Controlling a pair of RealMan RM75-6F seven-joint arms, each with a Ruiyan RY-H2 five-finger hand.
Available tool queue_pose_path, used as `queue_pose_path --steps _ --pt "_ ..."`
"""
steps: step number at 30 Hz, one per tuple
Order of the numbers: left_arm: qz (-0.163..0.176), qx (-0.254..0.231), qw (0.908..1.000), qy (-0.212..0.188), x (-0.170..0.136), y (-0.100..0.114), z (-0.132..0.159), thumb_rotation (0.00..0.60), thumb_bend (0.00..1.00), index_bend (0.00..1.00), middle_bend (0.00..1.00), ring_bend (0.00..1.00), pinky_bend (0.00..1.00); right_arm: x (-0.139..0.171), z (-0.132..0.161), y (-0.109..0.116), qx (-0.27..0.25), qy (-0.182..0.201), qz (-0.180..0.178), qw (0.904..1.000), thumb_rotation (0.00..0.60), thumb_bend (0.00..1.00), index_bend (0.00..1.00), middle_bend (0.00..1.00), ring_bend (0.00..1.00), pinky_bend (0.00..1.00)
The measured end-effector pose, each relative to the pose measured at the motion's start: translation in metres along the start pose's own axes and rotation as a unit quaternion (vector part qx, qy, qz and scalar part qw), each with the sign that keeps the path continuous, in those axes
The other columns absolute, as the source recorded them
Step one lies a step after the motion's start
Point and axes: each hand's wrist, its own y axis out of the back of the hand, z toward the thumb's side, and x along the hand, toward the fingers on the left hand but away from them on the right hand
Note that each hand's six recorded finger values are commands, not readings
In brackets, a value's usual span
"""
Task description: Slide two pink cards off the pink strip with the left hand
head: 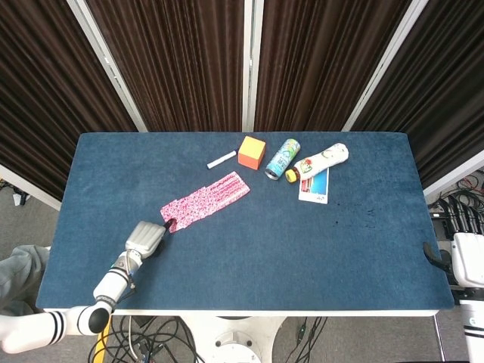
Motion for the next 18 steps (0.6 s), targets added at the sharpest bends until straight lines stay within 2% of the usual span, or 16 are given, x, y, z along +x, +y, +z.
queue_pose_path --steps 11,18 --pt "-0.019 0.004 0.9997 0.016 0.005 -0.003 -0.007 0.600 0.62 0.10 0.93 0.95 1.00 -0.001 -0.001 0.001 0.000 0.000 -0.001 1.0000 0.600 0.25 0.00 0.00 0.00 0.00" --pt "-0.025 0.004 0.9987 0.045 0.011 -0.003 -0.025 0.600 0.62 0.10 0.93 0.95 1.00 -0.001 0.001 -0.001 0.000 0.001 0.001 1.0000 0.600 0.25 0.00 0.00 0.00 0.00"
